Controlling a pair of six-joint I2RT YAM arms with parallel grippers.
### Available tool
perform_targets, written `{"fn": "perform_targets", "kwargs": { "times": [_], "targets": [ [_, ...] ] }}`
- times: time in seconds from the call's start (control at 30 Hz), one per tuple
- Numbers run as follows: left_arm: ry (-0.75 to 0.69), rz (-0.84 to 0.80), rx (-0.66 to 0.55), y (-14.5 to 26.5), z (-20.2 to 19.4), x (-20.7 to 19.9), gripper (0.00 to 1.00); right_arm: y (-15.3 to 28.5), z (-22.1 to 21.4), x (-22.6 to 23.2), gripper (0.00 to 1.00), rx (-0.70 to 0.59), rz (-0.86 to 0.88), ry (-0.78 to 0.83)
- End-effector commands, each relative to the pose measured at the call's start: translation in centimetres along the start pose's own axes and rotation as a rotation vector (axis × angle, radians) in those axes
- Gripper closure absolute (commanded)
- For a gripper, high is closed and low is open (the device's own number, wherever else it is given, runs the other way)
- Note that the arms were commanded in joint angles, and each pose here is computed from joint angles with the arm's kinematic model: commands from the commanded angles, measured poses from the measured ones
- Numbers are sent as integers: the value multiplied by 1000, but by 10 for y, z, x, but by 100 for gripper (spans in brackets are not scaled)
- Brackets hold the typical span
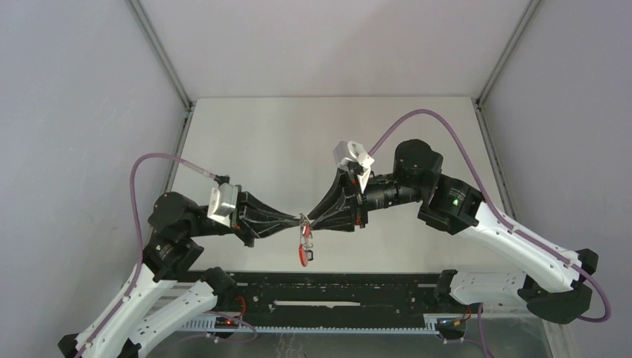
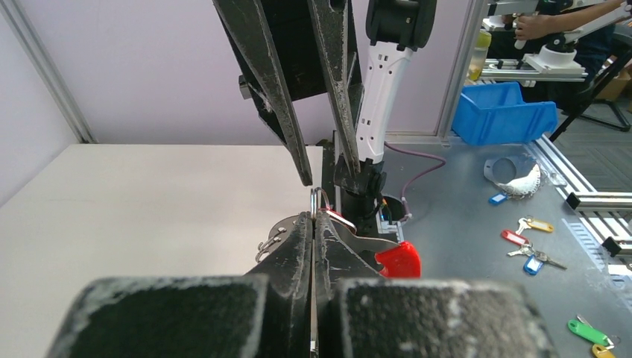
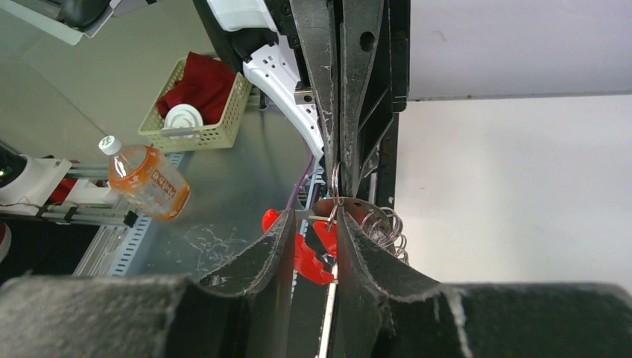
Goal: Put the keys on the keyring
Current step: Adjust the key on the keyring.
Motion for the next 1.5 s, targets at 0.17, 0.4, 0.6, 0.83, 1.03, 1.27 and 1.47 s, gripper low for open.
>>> {"fn": "perform_targets", "kwargs": {
  "times": [0.17,0.4,0.6,0.83,1.03,1.27,1.47],
  "targets": [
    [-17,-29,-12,-1,0,-1,100,-9,21,-4,59,-64,-16,61],
    [-32,-28,-8,0,-2,0,100,-13,23,-7,58,-81,-23,64],
    [-41,-23,-13,0,0,1,100,-14,23,-5,67,-81,-11,58],
    [-39,-16,-9,-1,-2,2,100,-16,21,-4,75,-77,5,56],
    [-38,-11,-6,-1,-4,4,100,-18,20,-4,97,-71,9,54],
    [-40,24,20,0,-7,9,97,-17,12,-8,100,-9,-36,19],
    [-63,38,90,4,-14,12,57,-9,0,-13,100,147,-107,-46]
  ]
}}
Point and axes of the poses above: each gripper's point midway between its finger pads, its own y axis back along the fingers, its own x axis along the line the jaws close on, z = x × y, the point moved 6 cm from there along y, back along the fingers, and after that the axes turned 14 degrees about y, right-handed, at the moved point
